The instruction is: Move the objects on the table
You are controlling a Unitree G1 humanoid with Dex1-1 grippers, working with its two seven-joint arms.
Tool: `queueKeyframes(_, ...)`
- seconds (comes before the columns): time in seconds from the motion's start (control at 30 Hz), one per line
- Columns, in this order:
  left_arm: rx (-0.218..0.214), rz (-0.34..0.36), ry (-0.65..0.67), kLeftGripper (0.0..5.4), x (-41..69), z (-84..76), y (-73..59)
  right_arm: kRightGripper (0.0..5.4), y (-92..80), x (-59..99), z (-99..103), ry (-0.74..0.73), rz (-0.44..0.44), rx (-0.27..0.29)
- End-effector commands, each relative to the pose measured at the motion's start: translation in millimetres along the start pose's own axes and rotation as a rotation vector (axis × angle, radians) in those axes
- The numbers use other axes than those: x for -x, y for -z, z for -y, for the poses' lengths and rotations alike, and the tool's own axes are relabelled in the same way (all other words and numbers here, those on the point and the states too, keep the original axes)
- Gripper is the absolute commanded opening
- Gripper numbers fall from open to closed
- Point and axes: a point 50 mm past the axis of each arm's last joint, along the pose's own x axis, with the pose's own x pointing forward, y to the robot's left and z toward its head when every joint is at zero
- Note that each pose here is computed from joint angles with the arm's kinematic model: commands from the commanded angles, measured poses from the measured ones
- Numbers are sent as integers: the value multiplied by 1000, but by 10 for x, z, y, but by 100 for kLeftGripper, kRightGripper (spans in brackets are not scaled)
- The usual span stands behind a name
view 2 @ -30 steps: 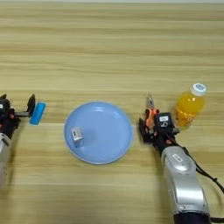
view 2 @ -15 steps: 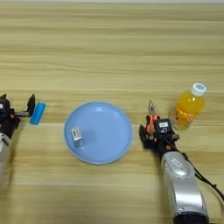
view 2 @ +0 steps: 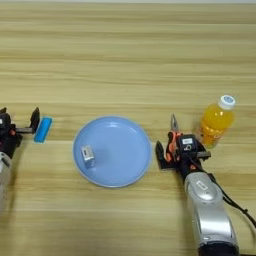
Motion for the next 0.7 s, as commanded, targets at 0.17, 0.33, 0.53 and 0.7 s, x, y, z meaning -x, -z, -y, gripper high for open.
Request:
queueKeyframes(0.17, -9, 1, -2, 540, 4, -16, -2, 538, -243, 35, -65, -24, 149, 28)
queueKeyframes(0.33, -9, 3, -2, 540, 6, -12, -4, 538, -408, 89, -152, -56, 256, 48)
queueKeyframes(0.53, -8, 3, -2, 540, 6, -13, -5, 538, -526, 151, -428, -158, 322, 51)
queueKeyframes(0.7, -9, 3, 1, 540, -6, -8, -9, 538, -580, 168, -722, -263, 343, 40)
